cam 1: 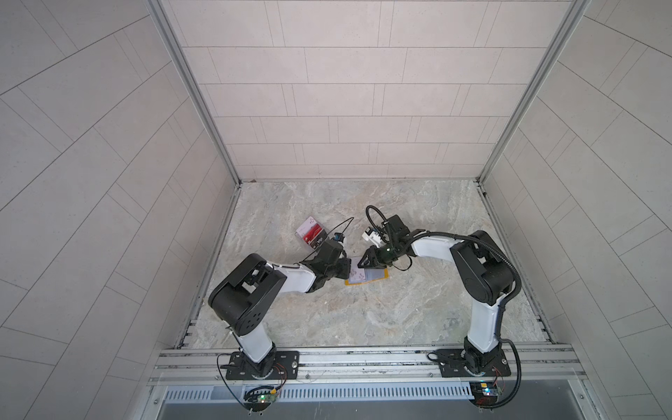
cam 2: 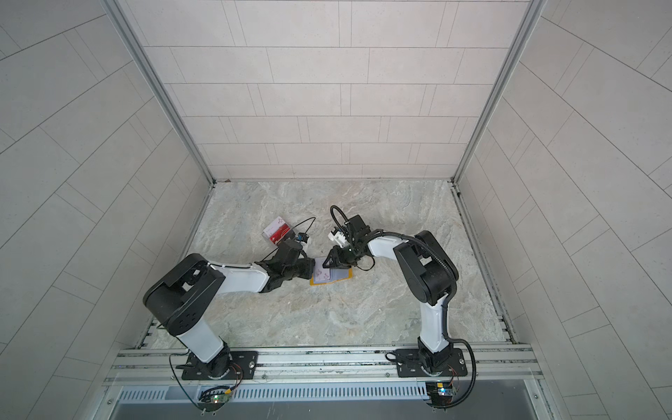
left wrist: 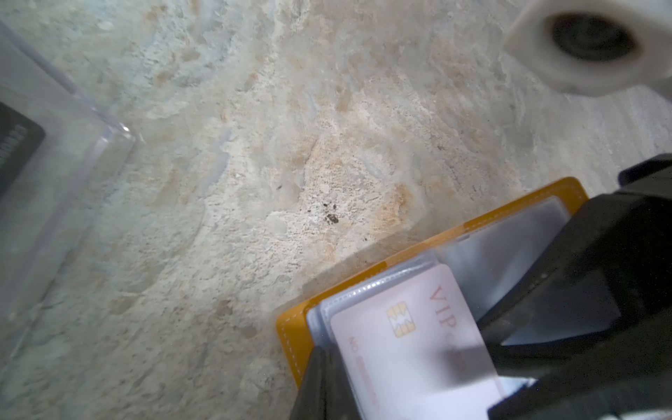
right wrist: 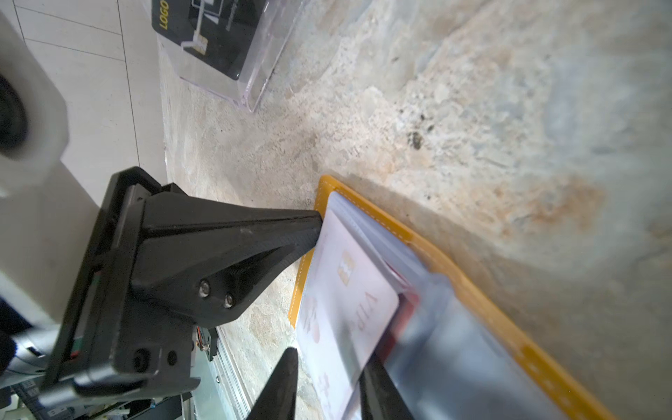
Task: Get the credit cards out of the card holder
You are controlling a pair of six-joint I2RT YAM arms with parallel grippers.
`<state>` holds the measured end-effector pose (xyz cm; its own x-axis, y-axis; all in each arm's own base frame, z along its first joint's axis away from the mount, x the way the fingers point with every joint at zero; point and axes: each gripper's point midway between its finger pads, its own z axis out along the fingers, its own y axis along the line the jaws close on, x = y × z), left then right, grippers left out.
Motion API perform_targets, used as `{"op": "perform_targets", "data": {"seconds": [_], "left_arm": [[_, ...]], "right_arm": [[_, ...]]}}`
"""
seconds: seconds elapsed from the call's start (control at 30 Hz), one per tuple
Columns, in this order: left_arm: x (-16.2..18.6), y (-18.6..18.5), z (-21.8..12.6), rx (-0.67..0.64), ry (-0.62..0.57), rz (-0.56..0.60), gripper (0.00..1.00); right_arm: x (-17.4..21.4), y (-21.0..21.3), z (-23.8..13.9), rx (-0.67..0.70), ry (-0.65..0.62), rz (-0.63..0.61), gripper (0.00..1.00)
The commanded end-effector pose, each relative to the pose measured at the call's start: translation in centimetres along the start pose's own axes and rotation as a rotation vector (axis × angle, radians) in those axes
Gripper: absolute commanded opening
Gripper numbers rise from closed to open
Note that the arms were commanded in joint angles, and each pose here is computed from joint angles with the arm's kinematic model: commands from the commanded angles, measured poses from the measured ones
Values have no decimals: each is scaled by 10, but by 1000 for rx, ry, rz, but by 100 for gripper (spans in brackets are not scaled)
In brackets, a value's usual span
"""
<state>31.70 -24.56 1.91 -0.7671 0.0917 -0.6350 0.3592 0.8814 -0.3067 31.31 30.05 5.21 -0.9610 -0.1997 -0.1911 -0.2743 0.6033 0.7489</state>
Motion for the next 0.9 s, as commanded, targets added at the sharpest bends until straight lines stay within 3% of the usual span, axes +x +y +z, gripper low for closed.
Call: {"op": "perform_targets", "data": {"seconds": [0.0,0.33,0.87], "left_arm": [[35,6,7,-9,124,-1,0],[37,7,7,-12,124,0,0],[41,10,4,-17,120,-5,0]], "right_arm": [[2,14,-8,-3,16,-65,32],[-8,33,-14,-108,-34,-55,32],[-22,17,6,-126,-76,70,31]]}}
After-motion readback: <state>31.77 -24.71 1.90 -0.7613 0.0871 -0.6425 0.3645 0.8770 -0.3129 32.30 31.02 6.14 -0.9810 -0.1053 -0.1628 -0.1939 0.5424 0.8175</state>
